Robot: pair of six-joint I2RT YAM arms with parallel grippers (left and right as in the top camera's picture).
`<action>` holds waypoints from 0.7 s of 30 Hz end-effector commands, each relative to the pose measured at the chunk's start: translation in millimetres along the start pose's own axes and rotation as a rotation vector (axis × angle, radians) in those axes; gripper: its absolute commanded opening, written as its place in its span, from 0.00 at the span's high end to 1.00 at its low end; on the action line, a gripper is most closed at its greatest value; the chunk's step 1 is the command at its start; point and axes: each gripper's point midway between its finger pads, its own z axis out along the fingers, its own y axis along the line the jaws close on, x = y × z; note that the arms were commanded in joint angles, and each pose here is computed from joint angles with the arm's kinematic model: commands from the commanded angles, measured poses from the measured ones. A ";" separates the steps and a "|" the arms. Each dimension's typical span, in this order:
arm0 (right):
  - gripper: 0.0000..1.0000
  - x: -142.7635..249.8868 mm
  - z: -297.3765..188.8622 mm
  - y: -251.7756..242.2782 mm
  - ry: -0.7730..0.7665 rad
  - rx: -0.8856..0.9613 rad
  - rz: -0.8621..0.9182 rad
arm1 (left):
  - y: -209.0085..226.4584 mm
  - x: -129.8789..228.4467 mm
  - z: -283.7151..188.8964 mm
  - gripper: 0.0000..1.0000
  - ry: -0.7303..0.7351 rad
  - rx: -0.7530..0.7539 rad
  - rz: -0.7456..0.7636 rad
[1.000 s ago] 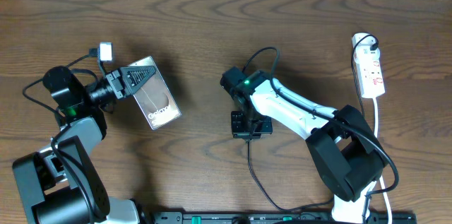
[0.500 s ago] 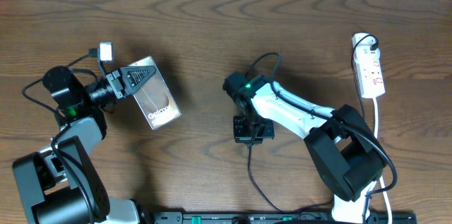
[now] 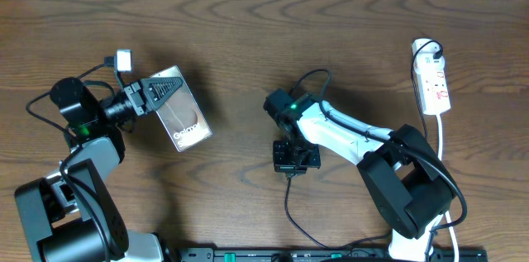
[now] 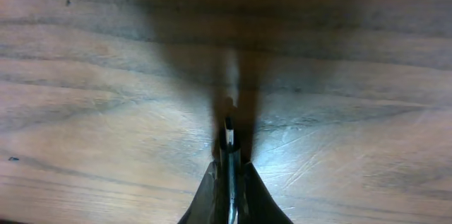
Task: Plug charger to phone and switch on socket
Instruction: 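Carry the cable plug with the right gripper to the phone's bottom edge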
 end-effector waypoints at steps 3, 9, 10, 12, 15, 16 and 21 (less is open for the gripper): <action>0.99 -4.5 2.8 1.6 0.000 -0.008 -0.040 | -10.9 -3.6 -0.9 0.92 0.017 0.018 0.044; 0.99 -18.9 -31.3 69.0 -0.032 -0.338 -0.314 | -10.9 -3.6 -0.9 0.92 0.017 0.018 0.044; 0.99 -18.9 -36.0 77.6 -0.036 -0.385 -0.353 | -10.9 -3.6 -0.9 0.93 0.017 0.018 0.044; 0.99 -15.4 -53.0 103.2 -0.047 -0.538 -0.493 | -10.9 -3.6 -0.9 0.92 0.017 0.018 0.044; 0.99 -4.2 -74.0 128.4 -0.064 -0.726 -0.687 | -10.9 -3.6 -0.9 0.92 0.017 0.018 0.044; 0.99 0.8 -80.4 134.4 -0.072 -0.781 -0.756 | -10.9 -3.6 -0.9 0.92 0.017 0.018 0.044; 0.99 10.6 -89.0 142.0 -0.110 -0.861 -0.923 | -10.9 -3.6 -0.9 0.92 0.017 0.018 0.044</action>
